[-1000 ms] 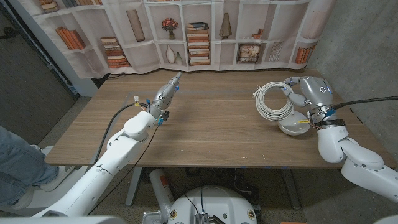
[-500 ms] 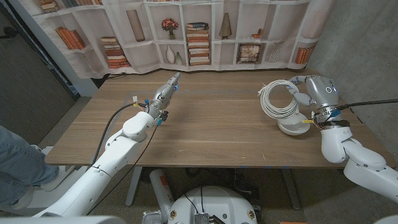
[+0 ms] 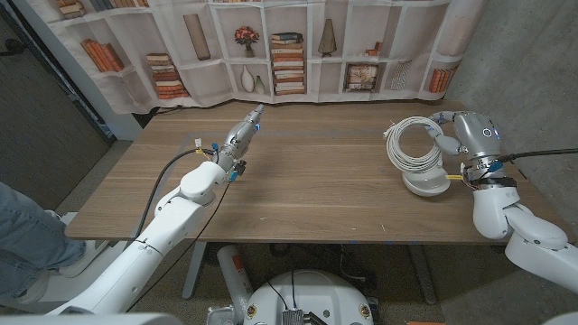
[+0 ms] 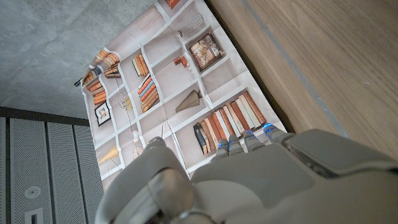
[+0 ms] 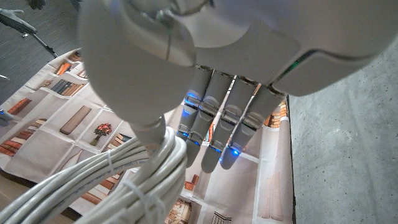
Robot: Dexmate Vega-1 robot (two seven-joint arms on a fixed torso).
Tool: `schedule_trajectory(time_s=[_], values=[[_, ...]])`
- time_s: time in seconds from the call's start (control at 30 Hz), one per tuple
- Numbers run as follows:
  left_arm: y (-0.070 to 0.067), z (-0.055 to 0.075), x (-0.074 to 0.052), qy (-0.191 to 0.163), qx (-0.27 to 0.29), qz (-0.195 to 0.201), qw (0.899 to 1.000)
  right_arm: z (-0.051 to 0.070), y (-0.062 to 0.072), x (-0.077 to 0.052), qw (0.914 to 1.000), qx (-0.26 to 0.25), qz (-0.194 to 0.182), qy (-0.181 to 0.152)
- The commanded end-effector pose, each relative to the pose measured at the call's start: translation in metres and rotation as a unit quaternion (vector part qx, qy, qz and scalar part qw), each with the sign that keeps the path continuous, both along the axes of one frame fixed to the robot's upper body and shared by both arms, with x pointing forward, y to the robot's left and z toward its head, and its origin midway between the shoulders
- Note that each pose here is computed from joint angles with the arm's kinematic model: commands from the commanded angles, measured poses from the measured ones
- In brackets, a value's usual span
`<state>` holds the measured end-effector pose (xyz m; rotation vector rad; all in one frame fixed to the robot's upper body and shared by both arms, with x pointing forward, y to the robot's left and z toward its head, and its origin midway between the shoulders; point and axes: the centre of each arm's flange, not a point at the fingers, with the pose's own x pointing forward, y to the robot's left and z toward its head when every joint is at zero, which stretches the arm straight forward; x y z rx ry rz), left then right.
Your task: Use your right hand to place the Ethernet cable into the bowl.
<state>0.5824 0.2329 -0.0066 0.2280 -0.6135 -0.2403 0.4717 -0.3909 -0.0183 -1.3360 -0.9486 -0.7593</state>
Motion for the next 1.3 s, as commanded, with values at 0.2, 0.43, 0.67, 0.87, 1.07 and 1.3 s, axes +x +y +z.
schedule_trajectory(time_s=[0.2, 0.43, 0.67, 0.87, 1.07, 1.3], values=[[-0.011, 0.007, 0.009, 0.005, 0.012, -0.005, 1.0, -0.013, -0.022, 0.004, 0.9995, 0.014, -0.029, 0.004], [-0.014, 0.01, 0.012, 0.006, 0.017, -0.003, 1.0, -0.017, -0.029, 0.006, 0.999, 0.013, -0.042, 0.008], [-0.017, 0.011, 0.014, 0.007, 0.02, -0.004, 1.0, -0.021, -0.037, 0.007, 0.9985, 0.017, -0.051, 0.012], [-0.019, 0.011, 0.014, 0.008, 0.019, -0.005, 1.0, -0.026, -0.043, 0.007, 0.9979, 0.021, -0.058, 0.018], [-0.021, 0.009, 0.016, 0.011, 0.019, -0.006, 1.0, -0.033, -0.049, 0.009, 0.9972, 0.028, -0.065, 0.024], [-0.024, 0.009, 0.017, 0.011, 0.02, -0.01, 1.0, -0.036, -0.05, 0.012, 0.9964, 0.028, -0.074, 0.032]])
